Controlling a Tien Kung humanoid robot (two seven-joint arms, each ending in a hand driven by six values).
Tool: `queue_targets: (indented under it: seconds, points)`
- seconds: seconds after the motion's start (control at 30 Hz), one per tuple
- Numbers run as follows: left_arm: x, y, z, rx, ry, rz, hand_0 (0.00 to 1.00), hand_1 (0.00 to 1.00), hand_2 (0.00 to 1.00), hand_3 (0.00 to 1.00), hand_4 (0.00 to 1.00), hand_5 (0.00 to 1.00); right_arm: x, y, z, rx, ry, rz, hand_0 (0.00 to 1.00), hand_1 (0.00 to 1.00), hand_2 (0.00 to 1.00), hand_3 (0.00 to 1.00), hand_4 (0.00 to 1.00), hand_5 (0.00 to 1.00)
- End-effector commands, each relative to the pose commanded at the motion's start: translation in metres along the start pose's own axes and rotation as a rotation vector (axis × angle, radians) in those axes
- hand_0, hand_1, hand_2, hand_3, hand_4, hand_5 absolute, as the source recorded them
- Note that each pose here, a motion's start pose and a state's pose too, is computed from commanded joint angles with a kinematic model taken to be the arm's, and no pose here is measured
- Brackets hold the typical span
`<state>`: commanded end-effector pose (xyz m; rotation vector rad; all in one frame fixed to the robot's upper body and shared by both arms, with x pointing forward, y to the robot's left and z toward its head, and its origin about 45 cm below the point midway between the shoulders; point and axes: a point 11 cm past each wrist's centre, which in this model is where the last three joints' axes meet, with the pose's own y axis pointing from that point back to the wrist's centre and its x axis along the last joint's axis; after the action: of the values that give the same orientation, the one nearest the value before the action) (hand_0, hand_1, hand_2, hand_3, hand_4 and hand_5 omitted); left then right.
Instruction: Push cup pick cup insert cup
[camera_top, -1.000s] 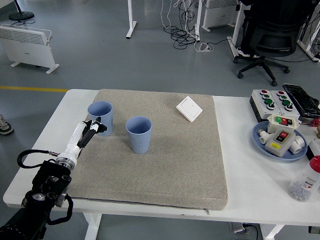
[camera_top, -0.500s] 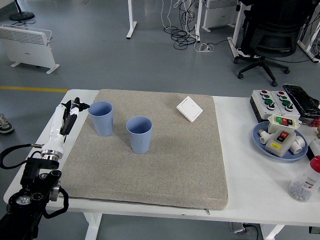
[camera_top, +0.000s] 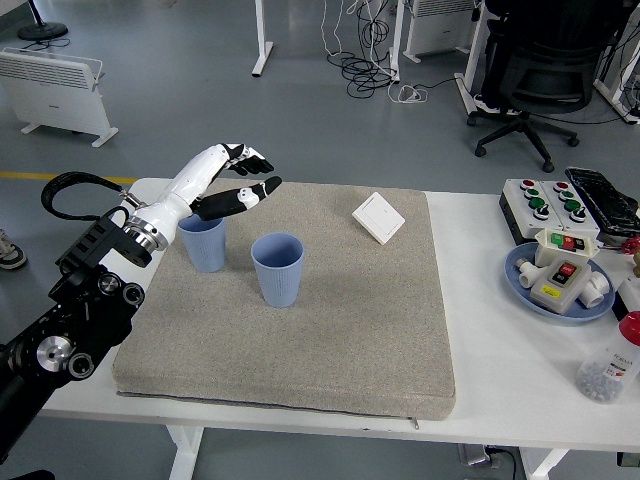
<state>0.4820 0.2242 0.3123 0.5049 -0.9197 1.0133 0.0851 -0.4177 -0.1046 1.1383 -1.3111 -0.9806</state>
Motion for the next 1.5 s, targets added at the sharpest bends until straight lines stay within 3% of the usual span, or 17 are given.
queue_targets:
  seconds: [0.1,0.13,0.3,0.33,0.53,0.57,0.6,0.7,0.73,0.93,0.97,1.13,1.17,1.33,1.37,1.5]
  points:
    - [-0.013,-0.011,0.006,0.041,-0.1,-0.114,0.911,0.918,0.998,0.933,0.967,0.748,0.0,0.0,0.0,-0.002,0.004,0.0,0.772,0.678,0.671,0.565,0.126,0.475]
    - [-0.016,-0.014,0.008,0.048,-0.125,-0.145,0.961,0.959,0.998,0.998,0.998,0.711,0.0,0.0,0.0,-0.002,0.006,-0.001,0.772,0.677,0.672,0.565,0.126,0.476]
    - [-0.035,-0.028,0.018,0.078,-0.253,-0.272,0.961,0.959,0.998,0.998,0.998,0.711,0.0,0.0,0.0,-0.002,0.014,-0.001,0.772,0.677,0.672,0.565,0.126,0.476]
    - [-0.037,-0.029,0.019,0.082,-0.268,-0.286,0.981,0.977,0.998,0.998,0.998,0.657,0.0,0.0,0.0,-0.002,0.016,-0.001,0.772,0.676,0.671,0.565,0.126,0.475]
    - [-0.055,-0.035,0.018,0.136,-0.386,-0.418,0.981,0.977,0.998,0.998,0.998,0.657,0.001,0.0,0.0,-0.004,0.022,-0.001,0.772,0.676,0.671,0.565,0.126,0.475]
    - [-0.056,-0.035,0.017,0.14,-0.403,-0.428,0.966,0.963,0.998,0.998,0.998,0.557,0.001,0.0,0.0,-0.004,0.023,-0.001,0.772,0.676,0.671,0.564,0.125,0.474]
    - [-0.058,-0.036,0.015,0.15,-0.431,-0.44,0.966,0.963,0.998,0.998,0.998,0.557,0.001,0.0,0.001,-0.005,0.024,-0.001,0.772,0.676,0.671,0.564,0.125,0.474]
    - [-0.059,-0.037,0.008,0.177,-0.467,-0.458,0.966,0.963,0.998,0.998,0.998,0.557,0.002,0.0,0.0,-0.004,0.025,-0.002,0.772,0.676,0.671,0.564,0.125,0.474]
    - [-0.059,-0.037,0.007,0.179,-0.466,-0.459,0.934,0.949,0.998,0.998,0.998,0.482,0.002,0.0,0.0,-0.004,0.025,-0.002,0.772,0.676,0.671,0.565,0.125,0.469]
    - [-0.059,-0.038,-0.001,0.211,-0.444,-0.466,0.934,0.949,0.998,0.998,0.998,0.482,0.003,0.001,-0.001,-0.003,0.029,-0.001,0.772,0.676,0.671,0.565,0.125,0.469]
    - [-0.059,-0.038,-0.002,0.213,-0.442,-0.466,0.755,0.866,0.987,0.951,0.854,0.237,0.003,0.001,-0.001,-0.002,0.029,-0.001,0.774,0.678,0.672,0.565,0.124,0.467]
    - [-0.06,-0.037,-0.005,0.217,-0.436,-0.469,0.755,0.866,0.987,0.951,0.854,0.237,0.003,0.001,-0.002,-0.002,0.033,-0.001,0.774,0.678,0.672,0.565,0.124,0.467]
    - [-0.061,-0.037,-0.005,0.216,-0.434,-0.469,0.599,0.753,0.915,0.872,0.793,0.164,0.003,0.001,-0.002,-0.003,0.034,-0.001,0.774,0.678,0.672,0.565,0.125,0.468]
    - [-0.063,-0.037,-0.007,0.217,-0.43,-0.467,0.599,0.753,0.915,0.872,0.793,0.164,0.003,0.001,-0.002,-0.003,0.038,-0.001,0.774,0.678,0.672,0.565,0.125,0.468]
    - [-0.063,-0.037,-0.008,0.218,-0.429,-0.466,0.486,0.666,0.812,0.737,0.662,0.063,0.003,0.001,-0.002,-0.003,0.039,-0.001,0.773,0.679,0.672,0.565,0.125,0.466]
    - [-0.062,-0.036,-0.009,0.212,-0.428,-0.454,0.486,0.666,0.812,0.737,0.662,0.063,0.003,0.001,-0.001,-0.004,0.041,-0.002,0.773,0.679,0.672,0.565,0.125,0.466]
